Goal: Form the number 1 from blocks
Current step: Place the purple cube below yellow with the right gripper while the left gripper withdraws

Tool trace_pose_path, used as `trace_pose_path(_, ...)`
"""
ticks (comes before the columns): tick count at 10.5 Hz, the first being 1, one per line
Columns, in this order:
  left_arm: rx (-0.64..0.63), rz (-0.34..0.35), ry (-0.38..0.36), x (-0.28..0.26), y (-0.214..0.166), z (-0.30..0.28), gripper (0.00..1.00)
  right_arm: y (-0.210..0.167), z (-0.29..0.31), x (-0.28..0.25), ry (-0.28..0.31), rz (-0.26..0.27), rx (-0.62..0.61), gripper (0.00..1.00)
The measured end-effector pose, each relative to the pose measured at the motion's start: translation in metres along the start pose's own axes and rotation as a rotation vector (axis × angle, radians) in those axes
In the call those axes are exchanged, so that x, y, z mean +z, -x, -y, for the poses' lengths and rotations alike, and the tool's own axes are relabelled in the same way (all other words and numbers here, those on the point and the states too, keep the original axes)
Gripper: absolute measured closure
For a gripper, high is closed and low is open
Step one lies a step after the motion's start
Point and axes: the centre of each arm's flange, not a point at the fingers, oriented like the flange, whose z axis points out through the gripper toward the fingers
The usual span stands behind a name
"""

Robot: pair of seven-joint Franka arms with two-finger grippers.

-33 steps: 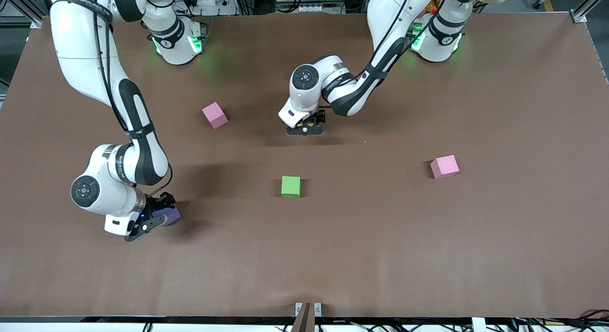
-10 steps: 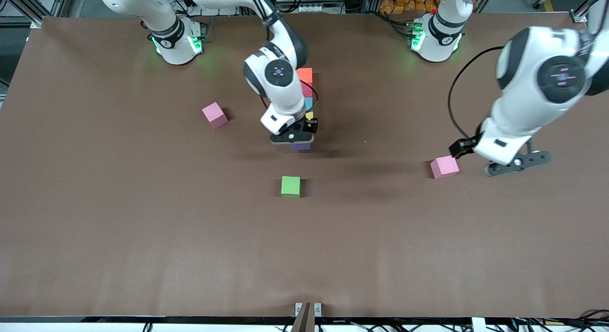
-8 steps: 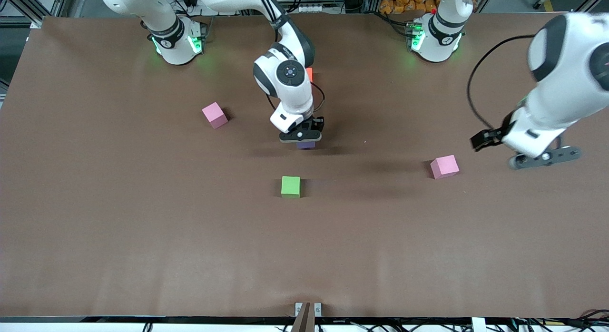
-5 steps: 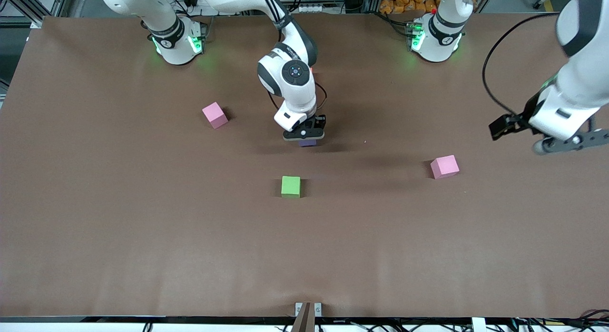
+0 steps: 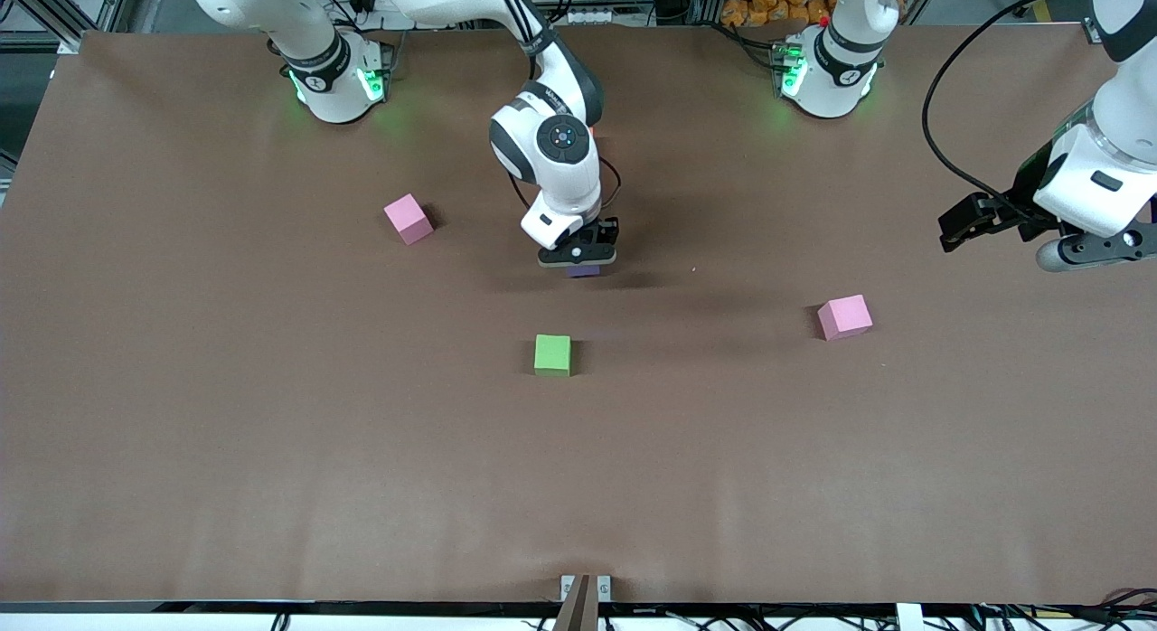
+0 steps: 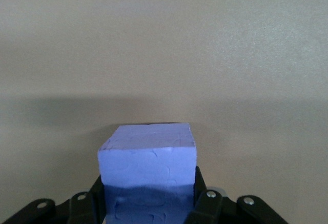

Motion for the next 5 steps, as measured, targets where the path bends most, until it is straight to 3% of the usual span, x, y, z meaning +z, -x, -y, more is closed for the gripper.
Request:
trace_pose_path(2, 0.009, -0.012, 0.015, -0.0075, 0.0009, -0.0067, 0.00, 0.0002, -0.0008, 0.0036, 0.005, 0.003, 0.000, 0.31)
trace_pose_path(3, 0.012, -0.013, 0.016, -0.0081, 0.0013, -0.0084, 0.00, 0.0002, -0.0008, 0.0039, 0.006, 0.003, 0.000, 0.25)
trace_pose_path(5, 0.013, -0.012, 0.015, -0.0076, 0.0012, -0.0092, 0.00, -0.0010, 0.0004, 0.0016, 0.001, -0.002, 0.000, 0.00)
